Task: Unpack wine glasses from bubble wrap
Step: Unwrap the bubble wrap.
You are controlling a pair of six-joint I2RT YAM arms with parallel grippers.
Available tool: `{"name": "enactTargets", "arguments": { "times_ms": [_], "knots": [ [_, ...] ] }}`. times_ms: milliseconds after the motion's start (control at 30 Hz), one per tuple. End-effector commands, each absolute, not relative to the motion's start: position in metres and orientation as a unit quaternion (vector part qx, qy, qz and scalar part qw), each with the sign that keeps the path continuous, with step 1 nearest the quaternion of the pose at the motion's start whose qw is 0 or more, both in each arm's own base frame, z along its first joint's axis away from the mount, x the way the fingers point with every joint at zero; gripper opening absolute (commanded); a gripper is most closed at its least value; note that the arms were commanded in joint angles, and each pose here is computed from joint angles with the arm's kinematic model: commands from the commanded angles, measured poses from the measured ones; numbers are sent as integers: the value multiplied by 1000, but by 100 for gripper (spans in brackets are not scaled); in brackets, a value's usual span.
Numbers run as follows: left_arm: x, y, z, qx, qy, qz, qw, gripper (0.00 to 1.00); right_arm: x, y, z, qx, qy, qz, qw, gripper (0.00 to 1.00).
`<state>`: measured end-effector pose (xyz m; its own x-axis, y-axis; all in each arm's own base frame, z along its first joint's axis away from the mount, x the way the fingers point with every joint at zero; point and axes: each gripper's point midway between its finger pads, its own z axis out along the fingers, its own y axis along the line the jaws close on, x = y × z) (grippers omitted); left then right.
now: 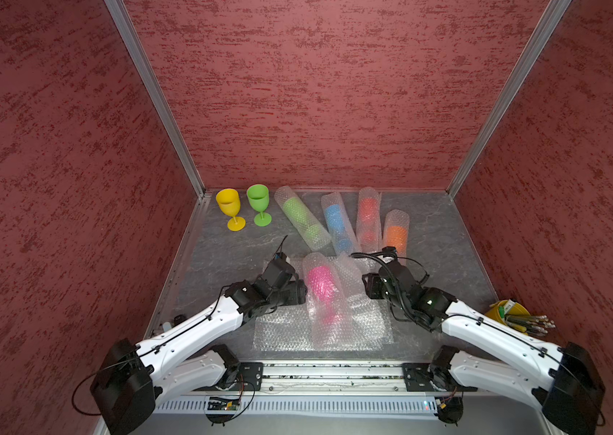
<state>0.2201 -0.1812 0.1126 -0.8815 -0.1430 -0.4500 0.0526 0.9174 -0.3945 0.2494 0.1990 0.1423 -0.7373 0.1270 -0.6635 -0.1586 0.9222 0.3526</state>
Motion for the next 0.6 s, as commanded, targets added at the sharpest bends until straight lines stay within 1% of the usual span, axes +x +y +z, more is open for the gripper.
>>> {"name": "enactTargets", "arguments": {
  "times_ms": [0, 67, 100, 233, 300, 467, 567],
  "knots": [
    [221, -176, 127, -41, 945, -226, 233, 80, 239, 230, 143, -70, 914, 233, 326, 40],
    [223, -170, 136, -49, 942, -230, 239, 80, 237, 240, 136, -85, 919, 227, 311, 32],
    [224, -166, 141, -53, 940, -232, 244, 80, 236, 245, 132, -92, 921, 224, 304, 29],
    [227, -151, 167, -65, 931, -233, 274, 80, 232, 261, 112, -117, 935, 196, 272, 28],
    [227, -143, 183, -69, 925, -233, 292, 80, 226, 279, 106, -138, 935, 203, 254, 28],
    [225, -126, 221, -75, 912, -221, 338, 80, 211, 345, 131, -198, 911, 267, 245, 22],
    [223, -116, 244, -83, 901, -217, 367, 79, 205, 389, 149, -222, 891, 316, 237, 22]
  ]
}}
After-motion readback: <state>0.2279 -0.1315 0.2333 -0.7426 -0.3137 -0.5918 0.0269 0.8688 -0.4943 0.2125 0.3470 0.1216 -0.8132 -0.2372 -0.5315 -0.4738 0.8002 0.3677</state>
